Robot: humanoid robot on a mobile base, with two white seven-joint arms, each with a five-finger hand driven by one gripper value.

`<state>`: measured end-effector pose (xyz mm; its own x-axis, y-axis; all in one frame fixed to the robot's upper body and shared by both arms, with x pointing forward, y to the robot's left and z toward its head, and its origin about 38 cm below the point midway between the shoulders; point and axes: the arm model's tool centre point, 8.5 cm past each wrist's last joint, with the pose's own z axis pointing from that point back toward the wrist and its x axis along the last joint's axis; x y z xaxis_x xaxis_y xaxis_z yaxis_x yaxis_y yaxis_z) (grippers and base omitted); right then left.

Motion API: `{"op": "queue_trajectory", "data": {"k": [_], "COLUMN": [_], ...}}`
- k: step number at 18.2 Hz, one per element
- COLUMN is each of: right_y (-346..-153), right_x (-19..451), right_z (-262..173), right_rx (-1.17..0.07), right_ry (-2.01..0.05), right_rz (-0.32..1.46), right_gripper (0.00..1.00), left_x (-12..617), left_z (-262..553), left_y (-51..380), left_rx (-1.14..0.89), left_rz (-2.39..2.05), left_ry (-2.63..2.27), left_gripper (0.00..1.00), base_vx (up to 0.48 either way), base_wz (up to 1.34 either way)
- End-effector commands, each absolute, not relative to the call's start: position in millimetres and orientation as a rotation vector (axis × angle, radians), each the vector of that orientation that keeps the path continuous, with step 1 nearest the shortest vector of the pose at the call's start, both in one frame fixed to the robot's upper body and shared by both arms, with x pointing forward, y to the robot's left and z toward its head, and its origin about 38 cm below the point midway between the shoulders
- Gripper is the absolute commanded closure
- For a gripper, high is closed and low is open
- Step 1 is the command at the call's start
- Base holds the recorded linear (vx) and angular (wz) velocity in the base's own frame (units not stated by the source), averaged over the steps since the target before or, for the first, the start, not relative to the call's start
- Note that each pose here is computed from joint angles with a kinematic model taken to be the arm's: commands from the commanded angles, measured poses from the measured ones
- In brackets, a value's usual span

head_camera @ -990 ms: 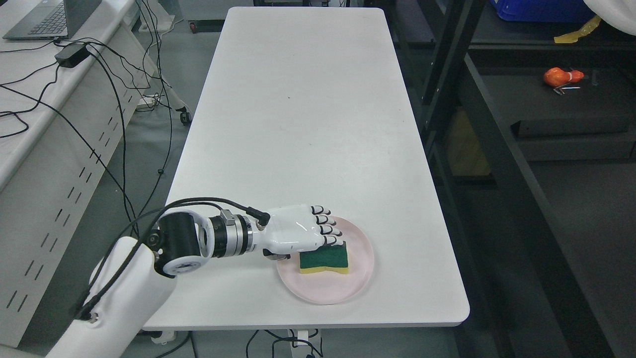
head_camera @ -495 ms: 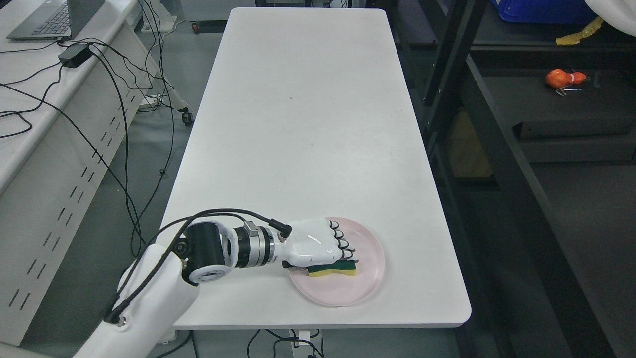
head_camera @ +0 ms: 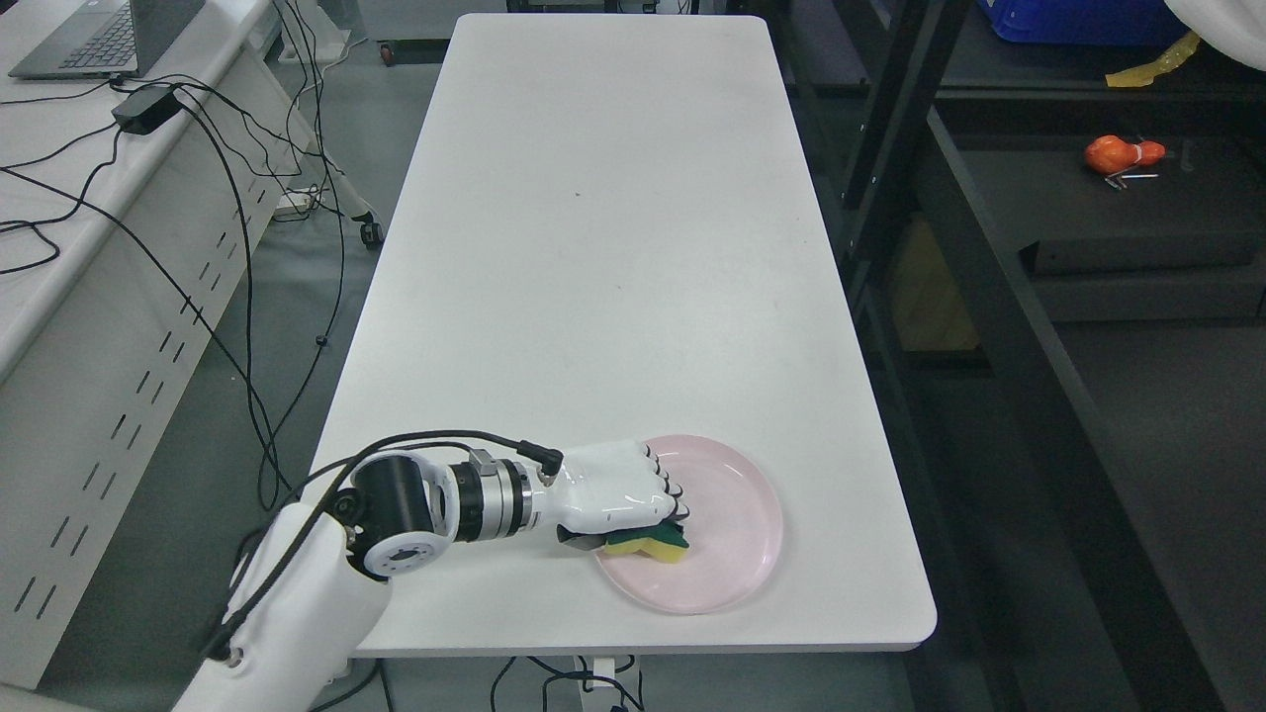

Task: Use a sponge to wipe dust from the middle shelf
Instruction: 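Lift the sponge off the plate with the left hand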

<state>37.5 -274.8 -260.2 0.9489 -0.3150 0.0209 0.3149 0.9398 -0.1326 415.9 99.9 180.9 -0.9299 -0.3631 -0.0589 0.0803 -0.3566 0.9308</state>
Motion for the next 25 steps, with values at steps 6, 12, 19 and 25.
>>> {"op": "queue_trajectory", "data": {"k": [6,12,19,25], "right_y": [-287.3,-287.3,-287.3,-287.3], "right_x": [43,43,43,43], "right_z": [-259,-259,-259,-259], "right_rx": [-0.153,-0.153,-0.153,-0.154], "right_ry": [-0.019,-0.019,-0.019,-0.019], "right_rz": [-0.323,-0.323,-0.323,-0.321], "right_gripper": [0.0,0.0,0.0,0.0], "left_x": [438,447,432,419], "left_z": [266,266,259,256], "left_y": [239,309,304,299], "left_rx": [0.181,-0.049,-0.117,-0.12], "left_rz": [-1.004,-0.065,0.103,0.077], "left_ry": [-2.266,-2.255,-2.227,-2.234], "left_gripper": [1.0,0.99,0.99,0.99], "base_vx": [0.0,0.0,0.0,-0.02], "base_wz": [0.0,0.0,0.0,-0.04]}}
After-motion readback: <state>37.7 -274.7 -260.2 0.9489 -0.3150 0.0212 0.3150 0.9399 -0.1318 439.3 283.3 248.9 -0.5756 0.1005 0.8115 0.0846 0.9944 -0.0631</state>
